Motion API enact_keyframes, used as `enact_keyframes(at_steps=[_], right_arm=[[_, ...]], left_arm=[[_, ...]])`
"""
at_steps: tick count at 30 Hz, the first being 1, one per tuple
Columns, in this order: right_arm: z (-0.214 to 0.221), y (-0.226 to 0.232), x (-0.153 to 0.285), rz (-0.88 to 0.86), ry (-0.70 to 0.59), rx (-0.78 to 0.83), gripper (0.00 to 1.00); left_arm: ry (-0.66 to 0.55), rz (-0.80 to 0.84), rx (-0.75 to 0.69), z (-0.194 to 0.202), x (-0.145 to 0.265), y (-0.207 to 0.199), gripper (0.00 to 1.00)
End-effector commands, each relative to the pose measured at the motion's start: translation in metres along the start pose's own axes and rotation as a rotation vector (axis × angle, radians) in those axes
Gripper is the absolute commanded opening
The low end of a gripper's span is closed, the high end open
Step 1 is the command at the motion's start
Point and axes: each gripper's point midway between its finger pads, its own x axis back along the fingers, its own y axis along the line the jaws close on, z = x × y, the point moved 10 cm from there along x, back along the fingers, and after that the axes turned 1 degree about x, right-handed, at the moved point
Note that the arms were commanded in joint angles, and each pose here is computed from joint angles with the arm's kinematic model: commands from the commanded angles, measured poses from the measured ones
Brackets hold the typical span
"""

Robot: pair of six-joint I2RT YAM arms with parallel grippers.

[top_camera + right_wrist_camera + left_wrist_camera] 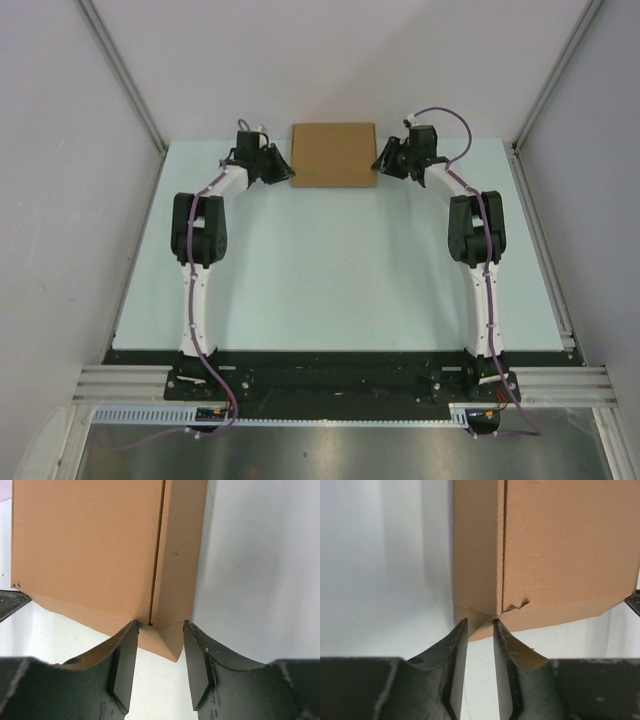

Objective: Fold the paper box

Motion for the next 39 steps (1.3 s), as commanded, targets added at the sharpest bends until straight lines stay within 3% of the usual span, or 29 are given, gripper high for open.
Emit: enact_keyframes(at_steps=[1, 6, 11, 12, 14, 15, 20, 23, 30, 39], right_arm=[[-0.014, -0.003, 0.008, 0.034, -0.092, 0.018, 0.48], [-0.018, 0.005, 0.020, 0.030, -0.103, 0.020, 0.51], [-0.011, 0.008, 0.036, 0.028, -0.114, -0.009, 0.52], [-0.017, 0.013, 0.042, 0.007, -0.150, -0.008, 0.50], [-0.006, 0.006, 0.042, -0.006, -0.135, -0.047, 0.42], [-0.003, 0.006, 0.043, -0.015, -0.130, -0.058, 0.32], [0.009, -0.007, 0.038, -0.038, -0.098, -0.101, 0.00], [0.012, -0.010, 0.032, -0.052, -0.082, -0.106, 0.00], [0.009, -0.002, 0.031, -0.140, -0.082, -0.144, 0.00], [0.037, -0.001, 0.022, -0.212, -0.022, -0.221, 0.00]], left_arm=[[-0.135, -0.047, -0.005, -0.002, 0.005, 0.013, 0.34], [-0.199, -0.018, -0.018, -0.010, 0.033, -0.002, 0.43], [-0.244, 0.033, -0.007, -0.002, 0.052, -0.005, 0.42], [-0.249, 0.048, 0.002, 0.000, 0.054, -0.004, 0.38], [-0.244, 0.122, 0.032, 0.007, 0.054, -0.002, 0.30], [-0.251, 0.155, 0.044, 0.005, 0.055, 0.000, 0.21], [-0.188, 0.314, 0.127, 0.021, 0.044, 0.003, 0.05], [-0.162, 0.349, 0.151, 0.025, 0.037, 0.003, 0.00], [-0.103, 0.403, 0.197, 0.028, 0.028, 0.004, 0.00], [-0.066, 0.388, 0.222, 0.034, 0.024, 0.009, 0.00]])
